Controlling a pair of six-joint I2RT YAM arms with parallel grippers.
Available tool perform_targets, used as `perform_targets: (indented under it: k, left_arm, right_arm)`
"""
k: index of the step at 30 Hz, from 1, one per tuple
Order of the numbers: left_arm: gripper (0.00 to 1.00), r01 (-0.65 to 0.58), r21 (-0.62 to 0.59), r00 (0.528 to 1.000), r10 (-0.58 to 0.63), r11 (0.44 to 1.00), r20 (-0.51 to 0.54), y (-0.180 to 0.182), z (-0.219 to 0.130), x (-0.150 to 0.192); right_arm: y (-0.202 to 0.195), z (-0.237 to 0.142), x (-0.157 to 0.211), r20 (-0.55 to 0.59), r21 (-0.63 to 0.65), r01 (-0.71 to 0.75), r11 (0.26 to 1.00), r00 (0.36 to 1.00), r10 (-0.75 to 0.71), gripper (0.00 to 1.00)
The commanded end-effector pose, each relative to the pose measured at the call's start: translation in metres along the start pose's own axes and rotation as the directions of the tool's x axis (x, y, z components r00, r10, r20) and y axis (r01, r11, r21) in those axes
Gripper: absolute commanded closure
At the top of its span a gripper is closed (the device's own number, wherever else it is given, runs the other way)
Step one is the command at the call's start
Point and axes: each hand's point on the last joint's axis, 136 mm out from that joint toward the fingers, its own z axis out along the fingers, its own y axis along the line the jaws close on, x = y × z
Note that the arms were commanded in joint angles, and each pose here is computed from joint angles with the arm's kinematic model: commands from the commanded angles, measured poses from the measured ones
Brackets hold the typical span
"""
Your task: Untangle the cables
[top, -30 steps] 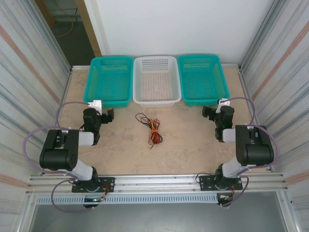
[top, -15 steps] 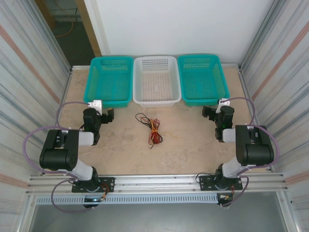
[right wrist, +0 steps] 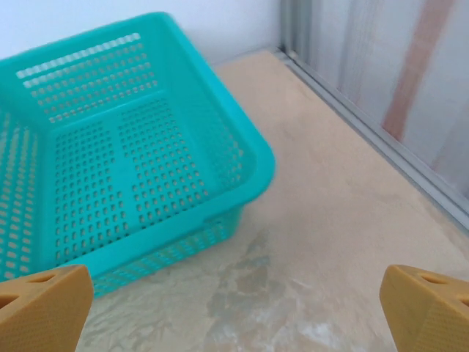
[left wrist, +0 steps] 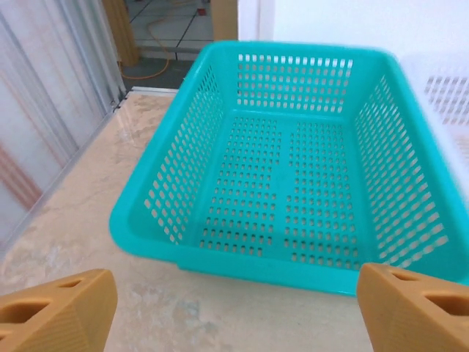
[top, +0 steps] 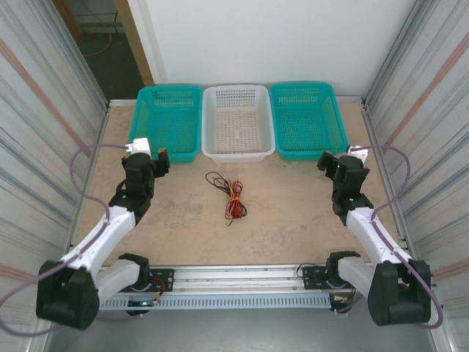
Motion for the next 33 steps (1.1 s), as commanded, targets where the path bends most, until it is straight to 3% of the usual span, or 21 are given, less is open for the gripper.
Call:
perform_targets:
  k: [1,3,5,7,8,11,13,18,21,23,26,30,33]
  left_arm:
    - [0.16,0.139,-0.074,0.977,-0.149,0.988,-0.155,0.009,-0.031,0.031]
    - [0.17,0.205,0.109,0.952,-0.172,0.973,-0.252,-0.03,-0.048,0.045]
    - [0.16,0.28,0.294,0.92,-0.168,0.914,-0.353,-0.076,-0.064,0.065]
    - [0.13,0.312,0.418,0.896,-0.118,0.853,-0.429,-0.118,-0.081,0.087]
    - [0.06,0.301,0.467,0.891,-0.071,0.832,-0.448,-0.137,-0.088,0.094]
    - [0.01,0.242,0.529,0.877,0.051,0.813,-0.478,-0.178,-0.098,0.111]
    - [0.01,0.215,0.544,0.864,0.102,0.811,-0.493,-0.198,-0.096,0.116]
    - [0.11,0.242,0.525,0.841,0.094,0.816,-0.533,-0.227,-0.082,0.116]
    - [0.23,0.253,0.499,0.812,0.098,0.829,-0.575,-0.237,-0.075,0.127]
    - [0.4,0.24,0.487,0.787,0.125,0.84,-0.604,-0.242,-0.071,0.138]
    - [0.59,0.207,0.446,0.751,0.15,0.871,-0.642,-0.241,-0.065,0.15]
    - [0.69,0.193,0.411,0.747,0.139,0.891,-0.65,-0.238,-0.056,0.154]
    - [0.72,0.191,0.392,0.741,0.13,0.9,-0.659,-0.237,-0.049,0.157]
  right_arm:
    - [-0.029,-0.02,0.041,-0.235,0.179,-0.129,0.975,0.957,0.17,0.01]
    - [-0.019,-0.027,0.064,-0.368,0.14,-0.169,0.976,0.906,0.21,0.01]
    - [0.004,-0.036,0.083,-0.467,0.049,-0.172,0.984,0.867,0.175,0.01]
    - [0.024,-0.052,0.095,-0.499,-0.004,-0.085,0.996,0.863,0.071,0.01]
    - [0.035,-0.061,0.097,-0.5,-0.035,-0.03,0.999,0.866,0.008,0.01]
    - [0.072,-0.088,0.095,-0.471,-0.155,0.057,0.986,0.873,-0.124,0.0]
    - [0.093,-0.102,0.088,-0.447,-0.228,0.077,0.971,0.878,-0.174,0.02]
    - [0.131,-0.122,0.071,-0.403,-0.344,0.114,0.932,0.878,-0.256,0.09]
    - [0.143,-0.127,0.07,-0.395,-0.373,0.142,0.917,0.87,-0.296,0.15]
    - [0.15,-0.129,0.069,-0.39,-0.384,0.154,0.91,0.867,-0.311,0.19]
    - [0.156,-0.13,0.07,-0.388,-0.393,0.161,0.905,0.864,-0.322,0.22]
    - [0.162,-0.133,0.071,-0.389,-0.415,0.161,0.895,0.859,-0.335,0.27]
    - [0.165,-0.134,0.072,-0.39,-0.425,0.16,0.891,0.856,-0.34,0.28]
